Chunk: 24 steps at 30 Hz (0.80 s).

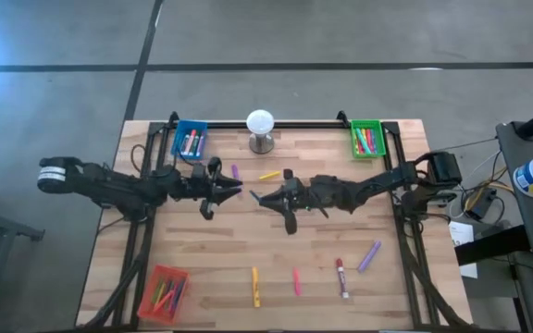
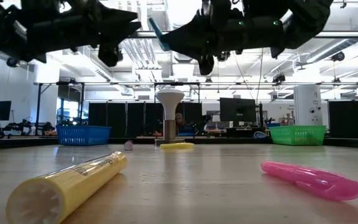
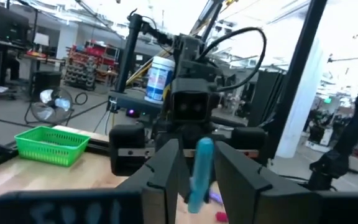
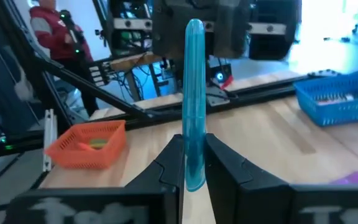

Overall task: Pick & Place Markers
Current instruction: Put the blue pen into the orange bin

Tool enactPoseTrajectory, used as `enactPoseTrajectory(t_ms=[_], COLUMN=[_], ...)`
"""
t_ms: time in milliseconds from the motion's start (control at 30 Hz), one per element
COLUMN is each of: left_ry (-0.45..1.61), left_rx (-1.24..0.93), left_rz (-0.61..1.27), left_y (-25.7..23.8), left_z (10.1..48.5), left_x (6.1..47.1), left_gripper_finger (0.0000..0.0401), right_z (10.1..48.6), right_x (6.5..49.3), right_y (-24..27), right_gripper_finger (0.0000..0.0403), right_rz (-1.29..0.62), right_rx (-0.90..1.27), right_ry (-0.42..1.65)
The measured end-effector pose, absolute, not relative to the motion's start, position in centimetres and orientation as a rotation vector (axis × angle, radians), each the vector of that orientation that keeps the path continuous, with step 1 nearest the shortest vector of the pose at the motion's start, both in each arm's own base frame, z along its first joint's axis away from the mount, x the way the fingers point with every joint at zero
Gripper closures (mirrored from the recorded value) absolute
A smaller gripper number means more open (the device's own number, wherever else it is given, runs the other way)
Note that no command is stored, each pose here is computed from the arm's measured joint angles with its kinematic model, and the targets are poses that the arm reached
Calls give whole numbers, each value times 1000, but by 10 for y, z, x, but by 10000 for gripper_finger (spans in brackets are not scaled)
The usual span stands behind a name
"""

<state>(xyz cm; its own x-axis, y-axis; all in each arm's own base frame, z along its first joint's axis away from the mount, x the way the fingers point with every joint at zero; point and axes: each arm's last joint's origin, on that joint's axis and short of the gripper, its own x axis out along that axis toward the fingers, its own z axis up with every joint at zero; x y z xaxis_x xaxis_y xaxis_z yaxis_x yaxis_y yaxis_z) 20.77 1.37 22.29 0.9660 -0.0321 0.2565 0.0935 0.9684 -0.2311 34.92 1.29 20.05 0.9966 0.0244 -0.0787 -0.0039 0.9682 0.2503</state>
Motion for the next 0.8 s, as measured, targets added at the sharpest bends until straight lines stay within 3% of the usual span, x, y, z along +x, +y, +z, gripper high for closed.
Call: enactPoseTrajectory(t_ms=[467, 800], left_ry=[-220, -226], left_rx=[-189, -187], left_rz=[-103, -133], left_y=[10, 10], left_z=[234, 239], left_x=[247, 252], left_gripper_finger=[305, 305], right_z=[216, 216], right_x=[356, 357], right_y=[13, 11], right_gripper_finger=[362, 362], right_rz=[18, 25], right_rx=[227, 224], right_ry=[34, 38])
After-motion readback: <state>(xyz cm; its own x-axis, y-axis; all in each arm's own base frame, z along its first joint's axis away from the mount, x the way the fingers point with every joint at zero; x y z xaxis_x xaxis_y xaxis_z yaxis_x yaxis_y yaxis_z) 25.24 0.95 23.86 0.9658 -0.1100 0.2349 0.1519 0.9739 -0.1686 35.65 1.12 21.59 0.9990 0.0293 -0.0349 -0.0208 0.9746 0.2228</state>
